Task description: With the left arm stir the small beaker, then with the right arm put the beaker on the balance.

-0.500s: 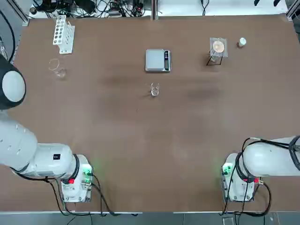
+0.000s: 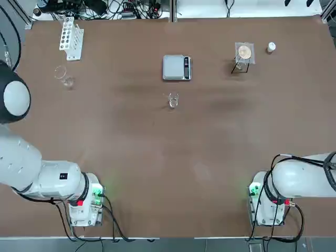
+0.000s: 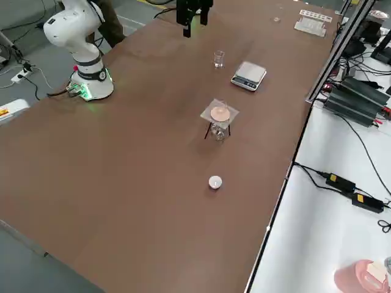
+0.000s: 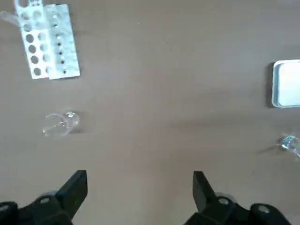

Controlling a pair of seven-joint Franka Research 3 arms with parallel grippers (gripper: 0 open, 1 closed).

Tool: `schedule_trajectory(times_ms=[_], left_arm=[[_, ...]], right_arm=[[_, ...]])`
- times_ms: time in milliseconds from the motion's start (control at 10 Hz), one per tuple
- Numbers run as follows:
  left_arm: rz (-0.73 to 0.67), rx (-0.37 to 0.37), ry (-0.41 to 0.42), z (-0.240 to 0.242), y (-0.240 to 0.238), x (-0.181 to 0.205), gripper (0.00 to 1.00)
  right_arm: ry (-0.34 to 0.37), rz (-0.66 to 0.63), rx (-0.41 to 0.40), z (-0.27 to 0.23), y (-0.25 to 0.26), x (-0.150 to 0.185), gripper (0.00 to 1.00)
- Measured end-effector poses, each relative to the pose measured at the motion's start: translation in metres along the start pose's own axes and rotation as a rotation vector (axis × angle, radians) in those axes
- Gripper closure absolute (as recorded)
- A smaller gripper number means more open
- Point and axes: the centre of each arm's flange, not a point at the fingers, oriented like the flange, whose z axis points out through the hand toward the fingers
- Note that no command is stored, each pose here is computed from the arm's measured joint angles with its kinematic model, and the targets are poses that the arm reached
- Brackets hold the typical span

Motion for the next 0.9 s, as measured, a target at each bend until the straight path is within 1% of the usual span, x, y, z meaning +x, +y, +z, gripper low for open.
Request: schedule_trajectory(times_ms=[100, 400, 600, 800, 900], left_arm=[[0.021, -0.019, -0.014, 0.016, 0.015, 0.009, 0.00], [-0.015, -0.091, -0.055, 0.081, 0.060, 0.040, 0.00], [-0.046, -0.144, -0.062, 0.122, 0.104, 0.043, 0.01], [-0.090, -0.223, -0.077, 0.159, 0.123, 0.039, 0.01], [-0.121, -0.242, -0.080, 0.174, 0.136, 0.036, 0.02]], right_arm=[[0.000, -0.001, 0.000, 0.000, 0.000, 0.000, 0.00], [0.002, -0.035, -0.001, -0.008, 0.000, -0.002, 0.00], [0.013, -0.037, -0.001, -0.013, 0.000, -0.002, 0.00], [0.026, -0.039, -0.001, -0.014, 0.000, -0.001, 0.00], [0.027, -0.040, -0.001, -0.014, 0.000, -0.001, 0.00]])
